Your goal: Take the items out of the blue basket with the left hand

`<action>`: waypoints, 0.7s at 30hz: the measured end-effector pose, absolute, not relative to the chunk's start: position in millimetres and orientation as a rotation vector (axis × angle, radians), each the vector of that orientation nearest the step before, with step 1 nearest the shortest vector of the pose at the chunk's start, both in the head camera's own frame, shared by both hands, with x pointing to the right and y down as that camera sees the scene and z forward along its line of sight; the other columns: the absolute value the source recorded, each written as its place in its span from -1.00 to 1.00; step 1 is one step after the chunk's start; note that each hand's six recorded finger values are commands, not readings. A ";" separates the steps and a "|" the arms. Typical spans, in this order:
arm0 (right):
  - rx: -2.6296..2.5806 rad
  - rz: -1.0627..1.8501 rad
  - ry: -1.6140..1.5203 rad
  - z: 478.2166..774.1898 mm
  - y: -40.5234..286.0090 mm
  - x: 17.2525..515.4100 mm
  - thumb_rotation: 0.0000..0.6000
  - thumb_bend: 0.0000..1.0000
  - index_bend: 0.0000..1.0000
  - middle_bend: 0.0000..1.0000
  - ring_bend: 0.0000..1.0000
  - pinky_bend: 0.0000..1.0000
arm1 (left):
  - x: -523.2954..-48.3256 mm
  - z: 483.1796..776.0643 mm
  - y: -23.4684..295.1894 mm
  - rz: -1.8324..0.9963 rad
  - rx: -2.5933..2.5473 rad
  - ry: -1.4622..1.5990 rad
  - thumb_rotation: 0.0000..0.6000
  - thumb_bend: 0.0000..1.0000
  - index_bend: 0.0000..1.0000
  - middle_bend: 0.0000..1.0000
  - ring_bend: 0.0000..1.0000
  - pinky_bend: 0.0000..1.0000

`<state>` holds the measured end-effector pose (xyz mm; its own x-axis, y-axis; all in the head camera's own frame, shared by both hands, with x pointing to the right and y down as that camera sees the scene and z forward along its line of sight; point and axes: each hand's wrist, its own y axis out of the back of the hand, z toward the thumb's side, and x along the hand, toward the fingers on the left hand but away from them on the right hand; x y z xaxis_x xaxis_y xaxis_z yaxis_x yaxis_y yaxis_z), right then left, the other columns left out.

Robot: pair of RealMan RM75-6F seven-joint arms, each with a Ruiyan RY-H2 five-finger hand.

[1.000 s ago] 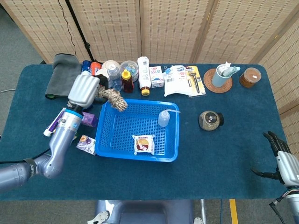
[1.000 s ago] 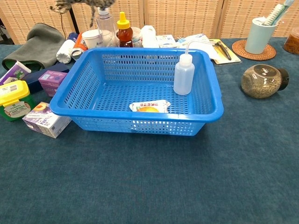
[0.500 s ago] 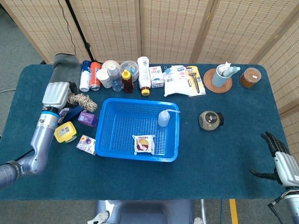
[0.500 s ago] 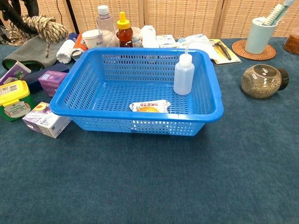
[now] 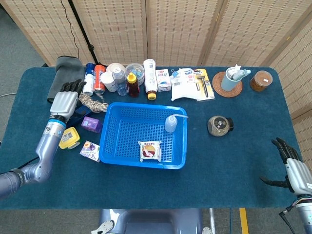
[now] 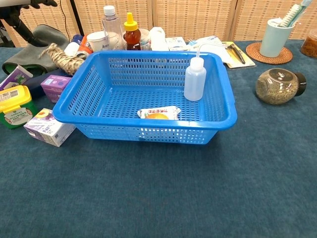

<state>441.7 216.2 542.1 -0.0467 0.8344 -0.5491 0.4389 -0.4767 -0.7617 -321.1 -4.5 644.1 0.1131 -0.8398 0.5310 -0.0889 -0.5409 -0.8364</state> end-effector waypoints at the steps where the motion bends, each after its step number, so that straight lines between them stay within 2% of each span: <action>1: -1.880 1.533 -1.350 542.1 216.2 441.8 1.00 -1.00 -1.00 -1.00 -1.00 -1.00 | -317.6 641.4 -3.6 -1.468 -1.755 0.905 1.00 -0.53 -1.00 -1.00 -1.00 -1.00; 9: -1.878 1.539 -1.353 543.2 215.6 443.1 1.00 -1.00 -1.00 -1.00 -1.00 -1.00 | -277.6 623.0 14.4 -1.326 -1.839 0.805 1.00 -0.61 -1.00 -1.00 -1.00 -1.00; 12: -1.881 1.542 -1.348 544.5 215.6 442.5 1.00 -1.00 -1.00 -1.00 -1.00 -1.00 | -260.4 621.8 22.2 -1.303 -1.845 0.717 1.00 -0.76 -1.00 -1.00 -1.00 -1.00; 15: -1.883 1.548 -1.346 546.0 215.5 442.8 1.00 -1.00 -1.00 -1.00 -1.00 -1.00 | -236.1 624.1 28.8 -1.283 -1.850 0.615 1.00 -0.87 -1.00 -1.00 -1.00 -1.00; 21: -1.868 1.563 -1.361 547.5 213.8 447.3 1.00 -1.00 -1.00 -1.00 -1.00 -1.00 | -173.2 642.5 49.4 -1.251 -1.885 0.414 1.00 -0.88 -1.00 -1.00 -1.00 -1.00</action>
<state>447.3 213.8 547.5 -0.0699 0.8259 -0.5595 0.4403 -0.4777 -0.7602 -173.2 49.4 642.5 0.4533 -0.6512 0.6086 0.1600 -0.6123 -0.7743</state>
